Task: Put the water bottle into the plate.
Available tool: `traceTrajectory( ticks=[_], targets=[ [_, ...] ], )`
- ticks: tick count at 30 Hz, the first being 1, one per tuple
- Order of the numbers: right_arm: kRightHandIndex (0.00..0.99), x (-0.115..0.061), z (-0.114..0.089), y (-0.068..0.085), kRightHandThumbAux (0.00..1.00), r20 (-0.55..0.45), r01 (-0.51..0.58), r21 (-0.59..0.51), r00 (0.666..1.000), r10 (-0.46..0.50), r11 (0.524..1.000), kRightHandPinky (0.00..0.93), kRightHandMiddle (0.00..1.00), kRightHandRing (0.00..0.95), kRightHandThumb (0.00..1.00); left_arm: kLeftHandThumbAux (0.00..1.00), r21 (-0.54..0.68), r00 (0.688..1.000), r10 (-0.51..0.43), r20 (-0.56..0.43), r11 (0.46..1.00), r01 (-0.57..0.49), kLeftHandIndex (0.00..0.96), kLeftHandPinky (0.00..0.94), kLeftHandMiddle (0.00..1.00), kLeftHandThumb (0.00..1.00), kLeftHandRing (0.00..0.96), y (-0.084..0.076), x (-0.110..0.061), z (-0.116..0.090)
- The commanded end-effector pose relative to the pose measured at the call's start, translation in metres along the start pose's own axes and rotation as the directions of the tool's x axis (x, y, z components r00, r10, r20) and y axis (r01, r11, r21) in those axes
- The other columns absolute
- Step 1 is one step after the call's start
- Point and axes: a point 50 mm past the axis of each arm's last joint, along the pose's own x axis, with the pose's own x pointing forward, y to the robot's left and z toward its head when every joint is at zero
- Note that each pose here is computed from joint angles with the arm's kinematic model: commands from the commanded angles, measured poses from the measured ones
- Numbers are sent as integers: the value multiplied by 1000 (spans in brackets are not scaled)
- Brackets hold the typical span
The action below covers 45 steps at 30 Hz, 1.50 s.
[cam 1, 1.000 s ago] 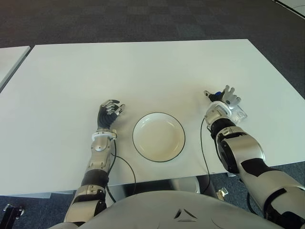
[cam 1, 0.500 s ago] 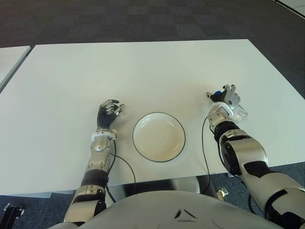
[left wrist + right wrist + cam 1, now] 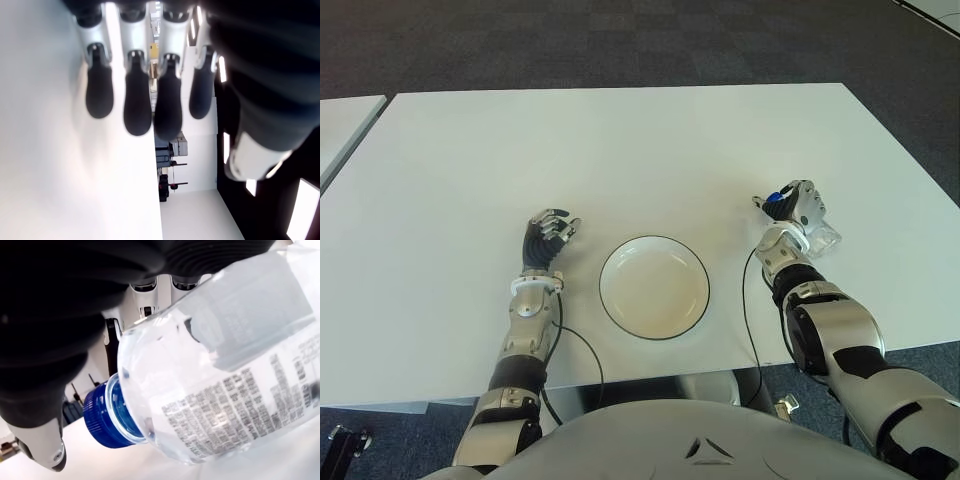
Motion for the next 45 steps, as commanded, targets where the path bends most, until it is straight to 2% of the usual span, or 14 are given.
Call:
traceTrajectory(
  ticks=[1,5,14,24,33,45],
  targets=[
    [420,-60,-64,50,685,-250,-238,24,939,237,971,726,567,692,802,712,4,995,14,-97,1000,-14,433,589,632,706,615,5,-10,-17],
    [414,-60,-64,50,676,-250,-222,39,942,224,974,753,563,719,838,712,1,995,16,-103,1000,-16,434,591,632,706,615,6,-10,-18],
    [416,-61,-63,50,674,-232,-193,105,949,213,976,795,585,756,849,712,1,994,20,-103,1000,-20,433,577,624,705,606,5,-10,-18],
    [412,-62,-54,50,675,-164,-153,232,967,194,961,820,558,782,847,713,6,995,23,-97,1000,-23,432,574,618,704,602,5,-11,-17],
    [402,-63,-37,52,678,-111,-145,335,975,192,931,834,542,810,845,713,6,995,29,-94,1000,-29,432,578,619,703,604,6,-13,-18],
    [399,-61,-21,50,679,-79,-127,409,982,174,904,840,541,835,845,713,17,994,36,-99,999,-35,432,589,631,703,616,7,-14,-18]
  ],
)
